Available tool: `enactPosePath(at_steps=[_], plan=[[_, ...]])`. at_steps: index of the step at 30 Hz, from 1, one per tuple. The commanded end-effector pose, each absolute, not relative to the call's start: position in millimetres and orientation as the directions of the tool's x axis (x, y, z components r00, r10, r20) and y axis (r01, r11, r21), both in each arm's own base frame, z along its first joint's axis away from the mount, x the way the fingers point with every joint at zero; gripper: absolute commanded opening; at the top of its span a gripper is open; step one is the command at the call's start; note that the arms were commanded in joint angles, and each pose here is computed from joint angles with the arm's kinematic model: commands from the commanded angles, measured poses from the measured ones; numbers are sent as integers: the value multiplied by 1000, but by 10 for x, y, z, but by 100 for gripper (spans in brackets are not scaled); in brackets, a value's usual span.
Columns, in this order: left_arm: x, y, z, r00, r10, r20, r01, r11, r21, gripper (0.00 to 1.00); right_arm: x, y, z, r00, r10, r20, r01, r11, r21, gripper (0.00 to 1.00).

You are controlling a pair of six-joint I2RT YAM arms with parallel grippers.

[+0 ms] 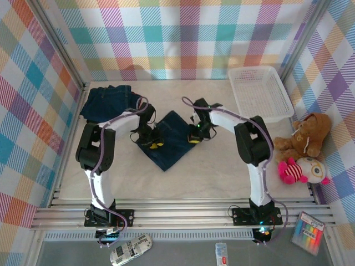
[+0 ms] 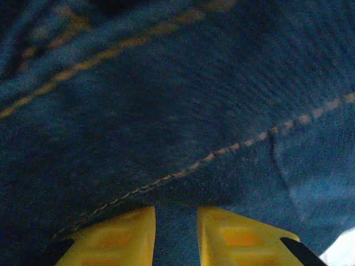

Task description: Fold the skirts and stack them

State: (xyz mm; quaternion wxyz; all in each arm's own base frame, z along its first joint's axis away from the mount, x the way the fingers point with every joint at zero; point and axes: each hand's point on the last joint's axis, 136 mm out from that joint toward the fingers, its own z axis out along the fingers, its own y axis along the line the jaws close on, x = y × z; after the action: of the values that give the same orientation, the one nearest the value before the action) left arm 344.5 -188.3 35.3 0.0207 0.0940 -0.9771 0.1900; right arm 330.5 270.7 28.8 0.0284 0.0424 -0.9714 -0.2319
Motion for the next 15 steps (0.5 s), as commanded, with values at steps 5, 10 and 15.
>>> enactPosePath(at_steps=[5, 10, 15], plan=[[3761, -2046, 720, -999, 9, -31, 20, 920, -391, 29, 2921, 3065, 955, -992, 122, 21, 108, 771, 628, 28], [3782, -1917, 1128, -991, -62, -122, -3, 901, -434, 44, 3185, 2536, 1102, -958, 230, -172, 106, 839, 534, 43], [3729, -1656, 1228, -963, -197, -185, -105, 902, -418, 64, 3291, 2491, 1123, -938, 197, -286, 16, 847, 531, 81]])
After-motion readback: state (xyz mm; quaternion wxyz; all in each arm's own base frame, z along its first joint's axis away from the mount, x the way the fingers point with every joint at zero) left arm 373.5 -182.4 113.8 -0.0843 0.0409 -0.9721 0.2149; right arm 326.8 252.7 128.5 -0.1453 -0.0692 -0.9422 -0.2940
